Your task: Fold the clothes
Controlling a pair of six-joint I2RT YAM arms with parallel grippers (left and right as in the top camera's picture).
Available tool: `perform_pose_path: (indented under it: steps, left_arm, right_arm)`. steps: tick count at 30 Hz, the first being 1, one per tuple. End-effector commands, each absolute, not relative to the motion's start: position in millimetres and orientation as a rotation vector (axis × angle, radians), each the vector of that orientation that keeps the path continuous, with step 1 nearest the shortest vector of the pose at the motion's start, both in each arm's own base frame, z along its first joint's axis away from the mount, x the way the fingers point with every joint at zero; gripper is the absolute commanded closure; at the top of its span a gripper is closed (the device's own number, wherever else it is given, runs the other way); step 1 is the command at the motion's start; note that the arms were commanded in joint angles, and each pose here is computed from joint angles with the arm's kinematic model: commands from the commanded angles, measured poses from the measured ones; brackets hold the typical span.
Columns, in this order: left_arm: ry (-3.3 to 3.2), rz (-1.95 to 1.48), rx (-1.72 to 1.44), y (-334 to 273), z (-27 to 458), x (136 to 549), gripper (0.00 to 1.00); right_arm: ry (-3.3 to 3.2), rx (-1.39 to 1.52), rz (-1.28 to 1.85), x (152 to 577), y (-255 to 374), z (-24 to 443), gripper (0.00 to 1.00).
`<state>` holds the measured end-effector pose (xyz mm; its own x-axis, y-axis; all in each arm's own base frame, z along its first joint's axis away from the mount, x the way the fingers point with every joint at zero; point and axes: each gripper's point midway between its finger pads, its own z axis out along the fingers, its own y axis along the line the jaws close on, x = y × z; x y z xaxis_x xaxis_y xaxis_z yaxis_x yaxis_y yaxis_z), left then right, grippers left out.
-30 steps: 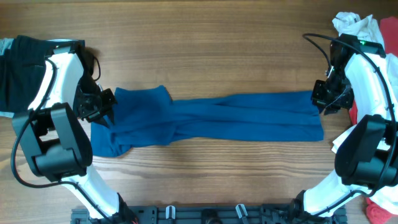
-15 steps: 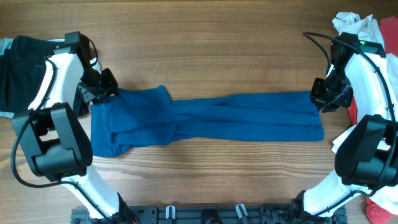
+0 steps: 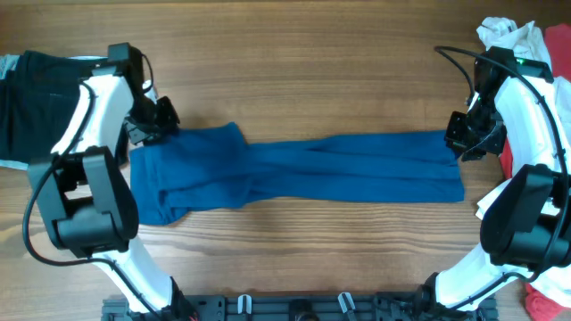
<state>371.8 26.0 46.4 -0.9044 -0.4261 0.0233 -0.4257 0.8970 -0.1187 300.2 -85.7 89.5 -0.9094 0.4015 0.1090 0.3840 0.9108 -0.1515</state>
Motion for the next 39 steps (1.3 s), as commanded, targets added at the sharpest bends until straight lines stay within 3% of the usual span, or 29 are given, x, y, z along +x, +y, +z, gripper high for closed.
perform_pose_path:
  steps: [1, 10, 17, 21, 26, 31, 39]
  left_arm:
    - [3.128, -0.1, -0.687, 26.0, 18.9, 351.2, 0.67]
    - [3.115, -0.055, -0.682, 31.3, 17.1, 353.0, 0.7]
    - [3.087, -0.06, -0.675, 32.0, 16.9, 360.0, 0.96]
    - [3.104, -0.108, -0.679, 26.1, 24.3, 356.4, 0.96]
    - [3.043, -0.328, -0.634, 2.7, 80.3, 355.3, 0.96]
    - [3.043, -0.289, -0.637, 3.7, 120.9, 324.2, 0.96]
    - [3.2, 0.002, -0.752, 26.8, 108.7, 273.9, 0.96]
  right_arm:
    - [-2.948, -0.605, 0.165, 299.1, -83.2, 93.5, 0.89]
    - [-2.943, -0.603, 0.166, 297.8, -83.0, 93.7, 0.89]
    - [-2.942, -0.603, 0.166, 297.5, -83.0, 93.7, 0.89]
    - [-2.942, -0.603, 0.166, 297.7, -83.1, 93.8, 0.89]
    - [-2.945, -0.604, 0.166, 298.5, -83.2, 93.7, 0.89]
    - [-2.944, -0.604, 0.166, 298.2, -83.2, 93.6, 0.89]
    - [-2.941, -0.602, 0.166, 297.3, -83.0, 93.7, 0.89]
